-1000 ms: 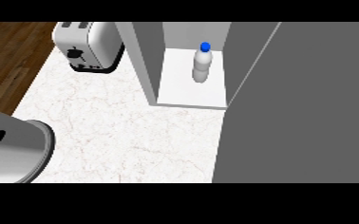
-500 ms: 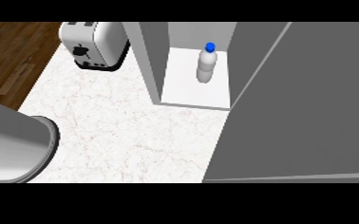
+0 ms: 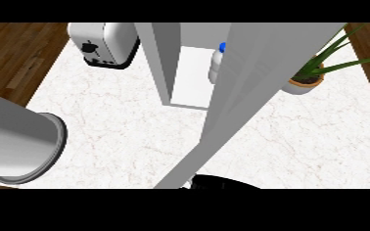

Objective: Pick up the bottled water, place it into the cabinet and close the cabinet

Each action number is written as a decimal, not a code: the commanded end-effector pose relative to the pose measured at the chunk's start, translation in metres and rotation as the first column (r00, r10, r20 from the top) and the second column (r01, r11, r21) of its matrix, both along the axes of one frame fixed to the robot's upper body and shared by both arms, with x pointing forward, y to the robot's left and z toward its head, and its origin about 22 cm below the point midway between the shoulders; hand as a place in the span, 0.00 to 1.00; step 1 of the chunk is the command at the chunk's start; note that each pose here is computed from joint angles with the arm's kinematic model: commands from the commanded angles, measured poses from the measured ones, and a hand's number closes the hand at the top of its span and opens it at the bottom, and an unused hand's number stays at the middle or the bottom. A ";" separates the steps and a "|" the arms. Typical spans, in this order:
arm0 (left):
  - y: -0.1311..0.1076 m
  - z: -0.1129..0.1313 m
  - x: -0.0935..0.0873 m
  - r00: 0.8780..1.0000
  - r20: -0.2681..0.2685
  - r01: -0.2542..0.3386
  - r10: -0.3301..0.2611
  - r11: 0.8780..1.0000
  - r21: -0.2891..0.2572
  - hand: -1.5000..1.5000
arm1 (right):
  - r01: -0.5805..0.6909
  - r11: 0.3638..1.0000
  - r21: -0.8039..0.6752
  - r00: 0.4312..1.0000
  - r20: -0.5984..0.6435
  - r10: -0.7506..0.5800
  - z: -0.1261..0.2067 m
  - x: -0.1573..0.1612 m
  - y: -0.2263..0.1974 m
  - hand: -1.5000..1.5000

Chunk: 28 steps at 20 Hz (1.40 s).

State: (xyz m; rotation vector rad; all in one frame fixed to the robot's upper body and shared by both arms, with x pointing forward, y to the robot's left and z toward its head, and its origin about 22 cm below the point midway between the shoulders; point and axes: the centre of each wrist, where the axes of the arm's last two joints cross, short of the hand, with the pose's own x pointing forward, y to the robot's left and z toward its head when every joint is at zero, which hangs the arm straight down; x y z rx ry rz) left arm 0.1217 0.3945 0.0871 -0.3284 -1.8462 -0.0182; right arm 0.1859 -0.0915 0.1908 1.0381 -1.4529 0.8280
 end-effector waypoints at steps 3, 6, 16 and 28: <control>0.027 0.001 -0.008 0.999 0.034 -0.041 0.040 0.999 0.007 0.00 | -0.210 0.974 -0.080 0.977 0.010 0.212 0.035 0.008 0.058 1.00; 0.037 -0.003 -0.014 0.998 0.034 -0.046 0.046 0.999 -0.004 0.00 | -0.239 0.967 -0.091 0.971 -0.004 0.239 0.048 0.026 0.080 1.00; 0.048 0.002 -0.047 0.993 0.028 -0.112 0.112 0.994 -0.005 0.00 | -0.169 0.984 -0.058 0.959 -0.240 0.151 0.043 0.096 0.086 1.00; 0.055 0.012 -0.074 0.991 0.025 -0.135 0.135 0.991 0.004 0.00 | 0.040 0.998 -0.042 0.957 -0.287 -0.051 -0.015 0.170 0.027 1.00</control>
